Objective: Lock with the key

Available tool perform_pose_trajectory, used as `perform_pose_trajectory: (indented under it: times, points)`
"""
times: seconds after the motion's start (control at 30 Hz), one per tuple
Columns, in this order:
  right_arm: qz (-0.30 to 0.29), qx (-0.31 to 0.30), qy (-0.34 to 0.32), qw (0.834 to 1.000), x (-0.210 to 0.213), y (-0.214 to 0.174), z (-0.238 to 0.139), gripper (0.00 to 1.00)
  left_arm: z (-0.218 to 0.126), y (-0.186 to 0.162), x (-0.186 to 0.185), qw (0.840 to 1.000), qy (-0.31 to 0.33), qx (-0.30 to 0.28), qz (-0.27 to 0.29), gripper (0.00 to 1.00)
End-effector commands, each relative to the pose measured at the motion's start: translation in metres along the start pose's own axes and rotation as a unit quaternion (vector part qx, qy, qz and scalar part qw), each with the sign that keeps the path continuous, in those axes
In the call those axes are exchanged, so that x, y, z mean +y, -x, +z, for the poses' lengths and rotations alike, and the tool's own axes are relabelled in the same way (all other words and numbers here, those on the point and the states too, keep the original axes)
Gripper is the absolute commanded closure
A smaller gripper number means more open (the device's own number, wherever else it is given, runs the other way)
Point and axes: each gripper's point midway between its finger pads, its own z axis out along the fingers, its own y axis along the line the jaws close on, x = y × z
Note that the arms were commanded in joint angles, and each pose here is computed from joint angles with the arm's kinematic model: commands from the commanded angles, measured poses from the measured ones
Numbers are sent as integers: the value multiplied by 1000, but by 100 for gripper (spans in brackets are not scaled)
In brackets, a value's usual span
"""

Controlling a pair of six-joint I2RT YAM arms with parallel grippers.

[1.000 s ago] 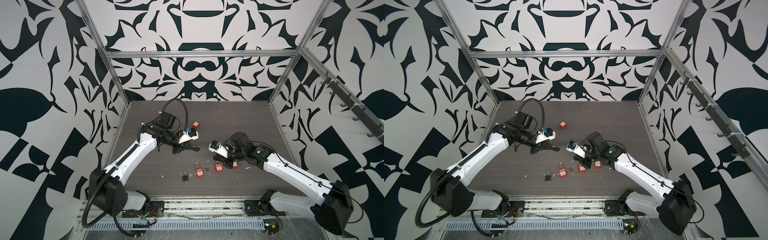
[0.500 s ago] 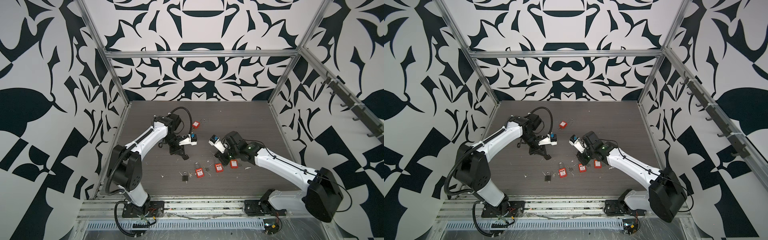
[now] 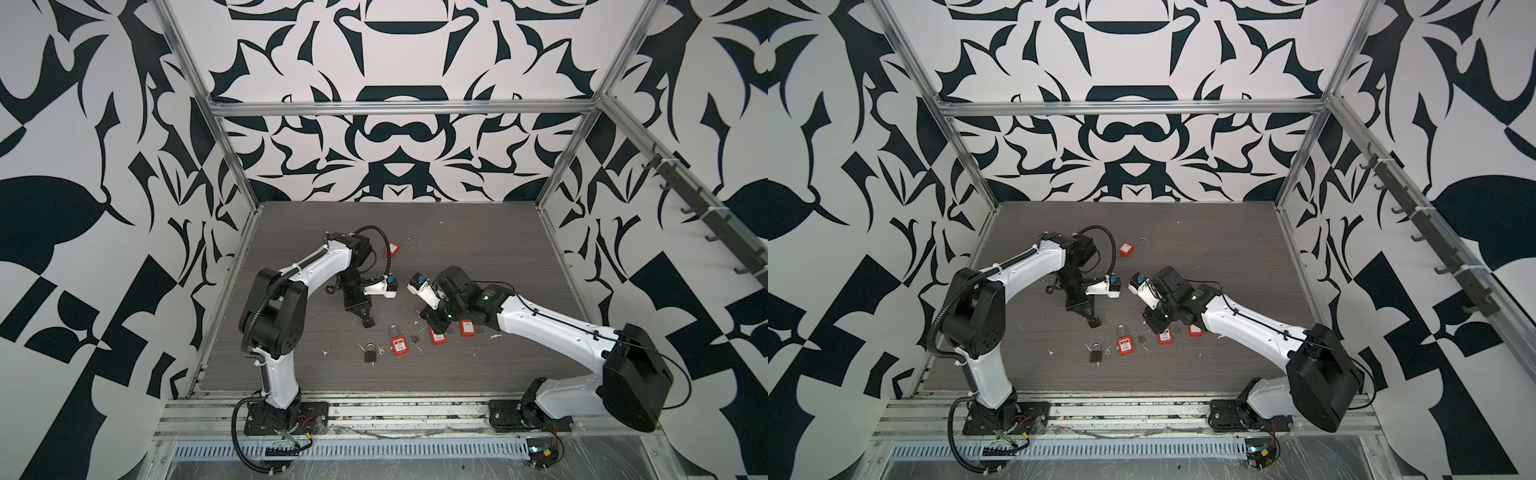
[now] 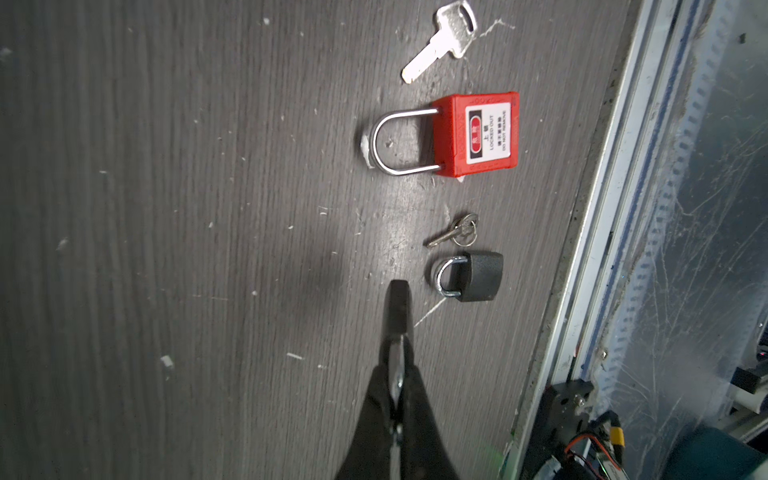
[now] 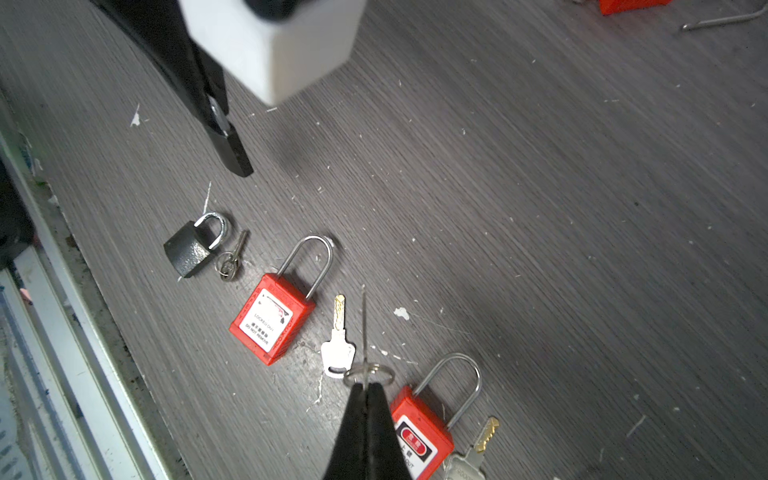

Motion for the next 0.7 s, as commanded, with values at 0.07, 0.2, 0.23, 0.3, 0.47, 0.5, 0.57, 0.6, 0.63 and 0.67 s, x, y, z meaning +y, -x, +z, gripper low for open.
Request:
perform_pose_trajectory:
  times: [0.07, 0.2, 0.23, 0.3, 0.47, 0.5, 0.57, 0.6, 0.63, 0.67]
  points:
    - [19, -27, -21, 999, -5, 19, -4, 100, 5, -2, -7, 999, -22, 30, 1, 100]
    - [23, -27, -45, 998, -9, 20, -5, 100, 12, 0, -3, 999, -19, 35, 1, 100]
    - [21, -29, -51, 998, -10, 20, -6, 100, 13, 0, -1, 999, -18, 36, 0, 100]
    - [20, -39, -58, 997, -11, 21, -9, 100, 14, 0, 0, 999, -16, 38, 1, 100]
    - [31, -54, -83, 995, -19, 23, -15, 100, 20, 0, 7, 999, -5, 47, 7, 92]
    - [34, -60, -90, 994, -20, 24, -18, 100, 20, 0, 9, 999, -3, 49, 8, 90]
    - [36, -76, -97, 992, -23, 29, -22, 100, 22, 1, 15, 998, 7, 56, 8, 87]
    - [39, -79, -98, 991, -23, 29, -23, 100, 22, 0, 17, 998, 11, 60, 7, 86]
    - [41, -83, -96, 991, -22, 30, -24, 100, 22, 0, 21, 998, 16, 62, 6, 85]
    - [43, -84, -92, 991, -21, 30, -24, 100, 22, 2, 22, 998, 20, 61, 7, 84]
